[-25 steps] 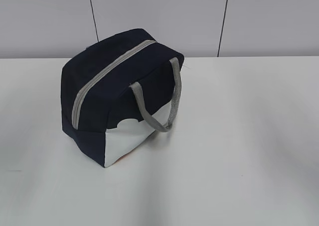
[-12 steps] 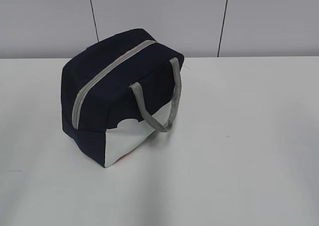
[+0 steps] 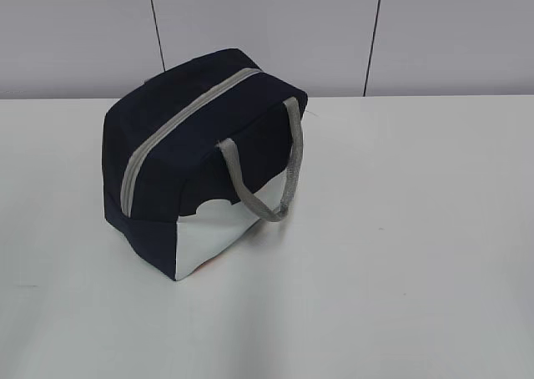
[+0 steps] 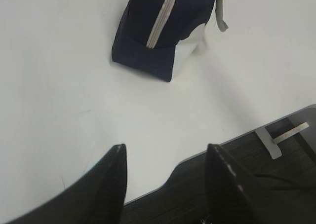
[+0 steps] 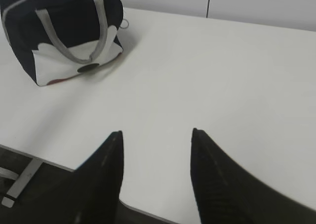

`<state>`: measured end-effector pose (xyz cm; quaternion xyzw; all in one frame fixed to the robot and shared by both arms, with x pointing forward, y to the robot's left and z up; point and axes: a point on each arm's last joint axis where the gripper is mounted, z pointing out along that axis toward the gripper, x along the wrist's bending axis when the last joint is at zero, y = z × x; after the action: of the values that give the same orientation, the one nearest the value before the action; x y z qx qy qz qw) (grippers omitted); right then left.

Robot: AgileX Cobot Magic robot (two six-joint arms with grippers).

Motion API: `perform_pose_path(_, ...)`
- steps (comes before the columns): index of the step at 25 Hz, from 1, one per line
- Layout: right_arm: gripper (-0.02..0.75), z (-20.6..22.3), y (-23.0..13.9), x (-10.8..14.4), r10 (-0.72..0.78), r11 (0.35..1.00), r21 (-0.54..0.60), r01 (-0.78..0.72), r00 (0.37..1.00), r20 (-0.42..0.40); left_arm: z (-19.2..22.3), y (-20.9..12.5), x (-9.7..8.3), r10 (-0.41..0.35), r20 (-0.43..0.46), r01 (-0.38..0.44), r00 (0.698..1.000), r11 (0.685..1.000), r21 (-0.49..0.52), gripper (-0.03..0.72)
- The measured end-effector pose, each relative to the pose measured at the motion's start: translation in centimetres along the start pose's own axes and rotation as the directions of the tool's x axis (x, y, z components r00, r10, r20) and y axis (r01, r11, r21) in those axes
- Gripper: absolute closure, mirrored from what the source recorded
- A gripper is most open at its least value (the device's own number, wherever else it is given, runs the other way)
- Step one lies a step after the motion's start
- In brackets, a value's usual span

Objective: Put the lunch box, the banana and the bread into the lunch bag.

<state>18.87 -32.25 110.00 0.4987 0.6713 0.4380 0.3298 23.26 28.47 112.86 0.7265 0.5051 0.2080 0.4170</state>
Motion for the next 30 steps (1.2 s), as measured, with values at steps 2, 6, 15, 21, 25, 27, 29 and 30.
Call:
perform_pose_path(2, 0.39, 0.8, -0.5, -0.1, -0.019, 0.999, 0.035, 0.019, 1.0, 0.017, 0.1, -1.0, 0.1, 0.015, -0.006, -0.016, 1.0, 1.0, -0.007, 0.307)
perform_pose_path(6, 0.39, 2.2, -1.4, -0.4, -0.062, 0.994, 0.095, 0.057, 0.997, 0.048, 0.3, -3.3, 0.3, 0.04, -0.026, -0.041, 0.999, 0.999, -0.029, 0.316)
perform_pose_path(15, 0.39, 5.3, -2.7, -0.5, -0.108, 0.989, 0.111, 0.099, 0.991, 0.077, 2.2, -6.2, 1.0, 0.047, -0.055, -0.051, 0.997, 0.996, -0.08, 0.318)
perform_pose_path(21, 0.39, 6.1, -3.3, -0.5, -0.127, 0.984, 0.137, 0.116, 0.989, 0.074, 3.3, -6.2, 1.4, 0.048, -0.08, -0.057, 0.996, 0.993, -0.108, 0.318)
perform_pose_path(25, 0.39, 6.1, -3.4, -0.4, -0.123, 0.984, 0.138, 0.113, 0.99, 0.066, 3.3, -6.2, 1.5, 0.033, -0.083, -0.042, 0.996, 0.993, -0.111, 0.318)
perform_pose_path(27, 0.39, 6.1, -3.4, -0.4, -0.119, 0.984, 0.138, 0.11, 0.991, 0.06, 3.3, -6.2, 1.5, 0.021, -0.081, -0.031, 0.996, 0.993, -0.114, 0.318)
perform_pose_path(29, 0.39, 6.1, -3.4, -0.3, -0.12, 0.984, 0.138, 0.111, 0.991, 0.058, 3.3, -6.1, 1.5, 0.018, -0.081, -0.027, 0.997, 0.993, -0.117, 0.321)
perform_pose_path(30, 0.391, 6.1, -3.4, -0.3, -0.12, 0.984, 0.138, 0.111, 0.991, 0.058, 3.3, -6.1, 1.5, 0.018, -0.081, -0.027, 0.997, 0.993, -0.116, 0.325)
